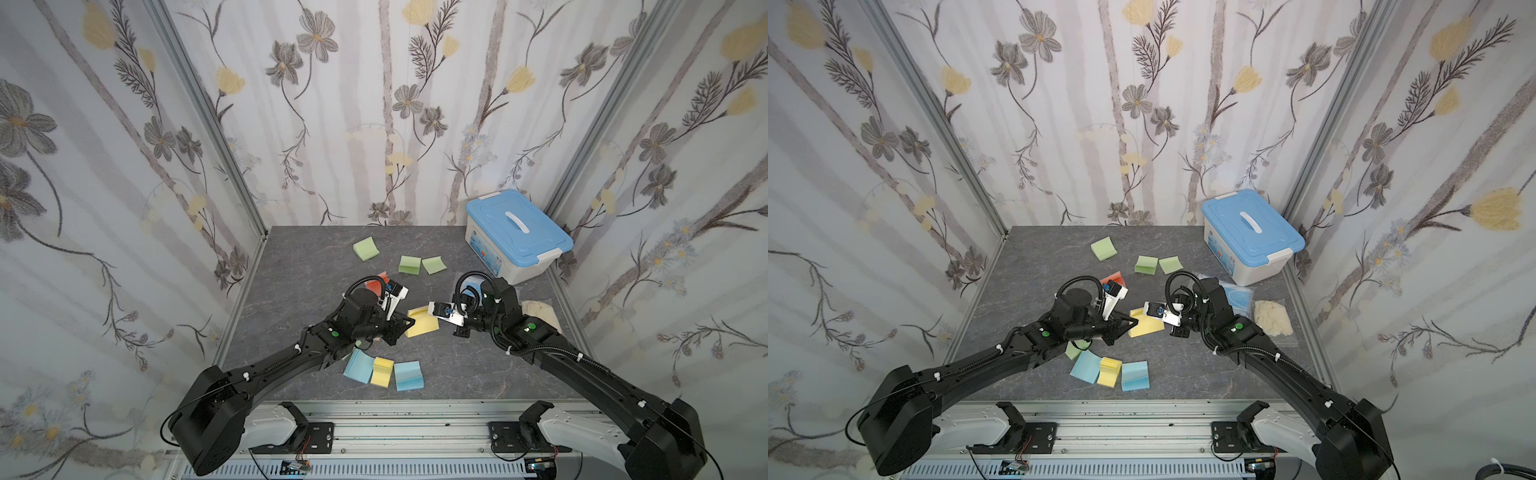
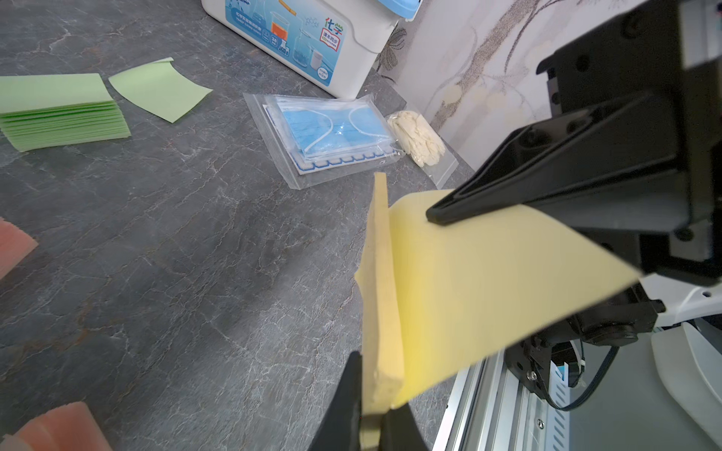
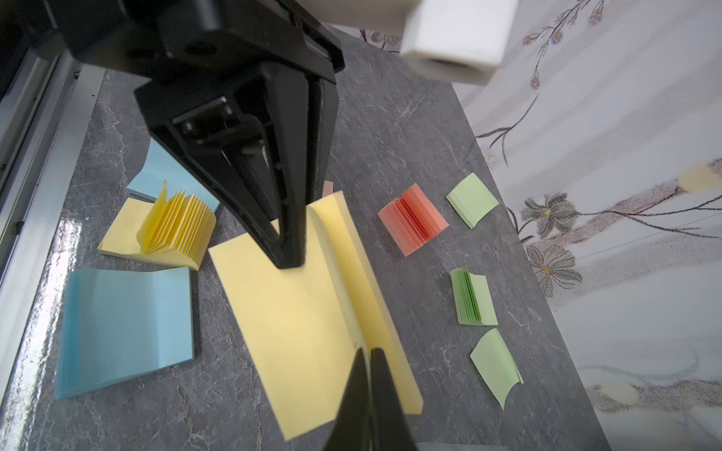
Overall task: Tear off pages from different memo pads
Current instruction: Tear off the paper from the memo pad, then place the paper at the center of the board.
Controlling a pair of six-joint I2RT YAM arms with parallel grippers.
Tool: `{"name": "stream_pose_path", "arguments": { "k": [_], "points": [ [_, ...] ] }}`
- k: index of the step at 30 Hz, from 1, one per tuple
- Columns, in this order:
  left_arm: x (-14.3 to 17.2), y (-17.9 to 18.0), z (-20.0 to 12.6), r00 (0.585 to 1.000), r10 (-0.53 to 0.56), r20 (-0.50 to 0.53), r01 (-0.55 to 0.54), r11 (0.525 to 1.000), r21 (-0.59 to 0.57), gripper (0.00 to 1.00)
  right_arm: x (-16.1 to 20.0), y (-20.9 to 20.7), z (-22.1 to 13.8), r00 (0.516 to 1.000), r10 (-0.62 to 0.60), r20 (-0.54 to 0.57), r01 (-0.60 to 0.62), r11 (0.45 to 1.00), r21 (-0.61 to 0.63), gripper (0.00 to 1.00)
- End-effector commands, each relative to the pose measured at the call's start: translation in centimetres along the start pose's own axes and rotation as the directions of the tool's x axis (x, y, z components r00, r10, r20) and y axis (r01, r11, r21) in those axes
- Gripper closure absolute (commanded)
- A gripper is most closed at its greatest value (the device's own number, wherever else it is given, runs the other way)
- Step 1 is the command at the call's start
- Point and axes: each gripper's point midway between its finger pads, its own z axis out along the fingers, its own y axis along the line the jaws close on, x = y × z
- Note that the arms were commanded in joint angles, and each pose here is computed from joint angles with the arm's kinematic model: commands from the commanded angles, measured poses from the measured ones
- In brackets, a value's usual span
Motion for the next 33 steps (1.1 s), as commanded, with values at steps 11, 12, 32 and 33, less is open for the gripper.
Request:
{"name": "stream_pose_path", "arguments": {
  "k": [11, 12, 32, 33],
  "points": [
    [0.9, 5.0, -1.0, 0.996, -0.073, -0.045, 0.058, 0.958, -0.279, 1.00, 0.3, -6.2, -0.2, 0.997, -0.035, -0.066, 0.048, 0.977, 0.208, 1.00],
    [1.0, 5.4, -1.2, 0.996, -0.080, -0.048, 0.061, 0.952, -0.301, 1.00, 0.4, -6.7, -0.1, 0.997, -0.041, -0.072, 0.056, 0.975, 0.214, 1.00],
    [-0.1, 7.4, -6.9, 0.991, -0.053, 0.124, 0.103, 0.890, -0.443, 1.00, 11.3, -10.2, 10.9, 0.890, -0.257, -0.376, 0.283, 0.959, 0.014, 1.00],
    [-0.1, 7.4, -7.0, 0.991, -0.052, 0.127, 0.104, 0.889, -0.445, 1.00, 11.9, -10.3, 11.2, 0.877, -0.275, -0.394, 0.298, 0.955, -0.004, 1.00]
  ]
}}
